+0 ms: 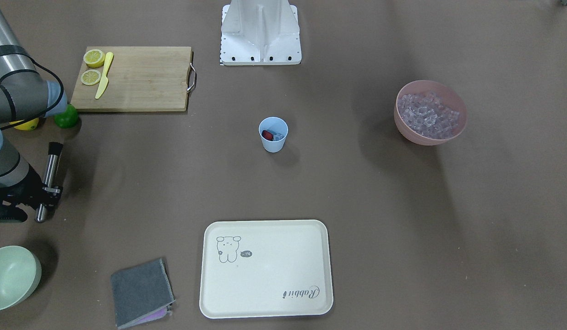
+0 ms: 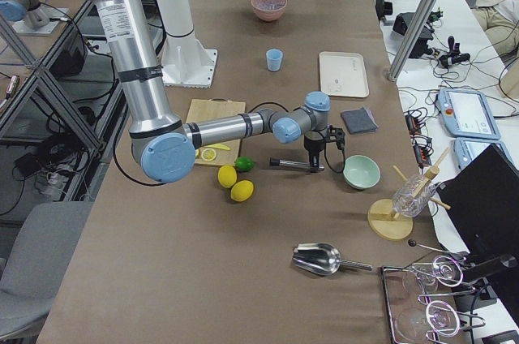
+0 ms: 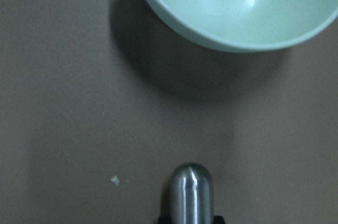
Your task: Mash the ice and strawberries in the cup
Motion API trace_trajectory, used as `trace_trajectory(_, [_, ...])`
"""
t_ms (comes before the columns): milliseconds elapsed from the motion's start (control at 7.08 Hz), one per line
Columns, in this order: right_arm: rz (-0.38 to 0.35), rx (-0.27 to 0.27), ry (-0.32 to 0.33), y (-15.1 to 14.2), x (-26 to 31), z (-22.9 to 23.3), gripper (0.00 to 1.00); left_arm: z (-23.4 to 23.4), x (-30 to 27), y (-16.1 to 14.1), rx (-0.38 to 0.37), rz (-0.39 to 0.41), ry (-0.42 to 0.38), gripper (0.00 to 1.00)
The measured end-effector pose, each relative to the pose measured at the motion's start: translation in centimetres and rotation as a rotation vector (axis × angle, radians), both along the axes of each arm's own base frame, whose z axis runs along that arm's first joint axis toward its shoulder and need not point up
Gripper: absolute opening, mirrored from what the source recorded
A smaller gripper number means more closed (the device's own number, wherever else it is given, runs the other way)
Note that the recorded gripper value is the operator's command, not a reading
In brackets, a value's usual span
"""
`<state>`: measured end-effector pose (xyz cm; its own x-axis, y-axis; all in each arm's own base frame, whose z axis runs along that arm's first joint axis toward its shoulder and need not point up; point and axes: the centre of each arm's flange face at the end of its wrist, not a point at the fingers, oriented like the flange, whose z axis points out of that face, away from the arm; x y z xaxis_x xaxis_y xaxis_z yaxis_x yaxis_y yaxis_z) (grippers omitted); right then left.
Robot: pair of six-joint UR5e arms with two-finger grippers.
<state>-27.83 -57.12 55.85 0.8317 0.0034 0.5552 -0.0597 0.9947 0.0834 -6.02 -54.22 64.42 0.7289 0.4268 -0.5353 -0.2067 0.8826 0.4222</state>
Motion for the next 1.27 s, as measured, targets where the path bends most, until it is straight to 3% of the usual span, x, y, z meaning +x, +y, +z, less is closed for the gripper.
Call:
trace_trajectory(424, [0.006, -0.002, -0.01, 0.0, 0.3, -0.4, 1.0, -0.2, 0.0, -0.1, 0.004, 0.0, 0.0, 0.98])
trace_trajectory(706, [0.025, -0.021, -0.053, -1.2, 4.0, -1.6, 1.0, -0.3, 0.0, -0.2, 0.005, 0.0, 0.0, 0.98])
trace_trajectory(847, [0.021, -0.035, -0.054, -1.5, 7.5, -2.9, 1.0, -0.3, 0.0, -0.2, 0.005, 0.0, 0.0, 0.98])
trace_trajectory(1271, [-0.121, -0.054, 0.044, 1.0, 24.2, -5.6, 1.0, -0.2, 0.0, -0.1, 0.0, -0.002, 0.001, 0.98])
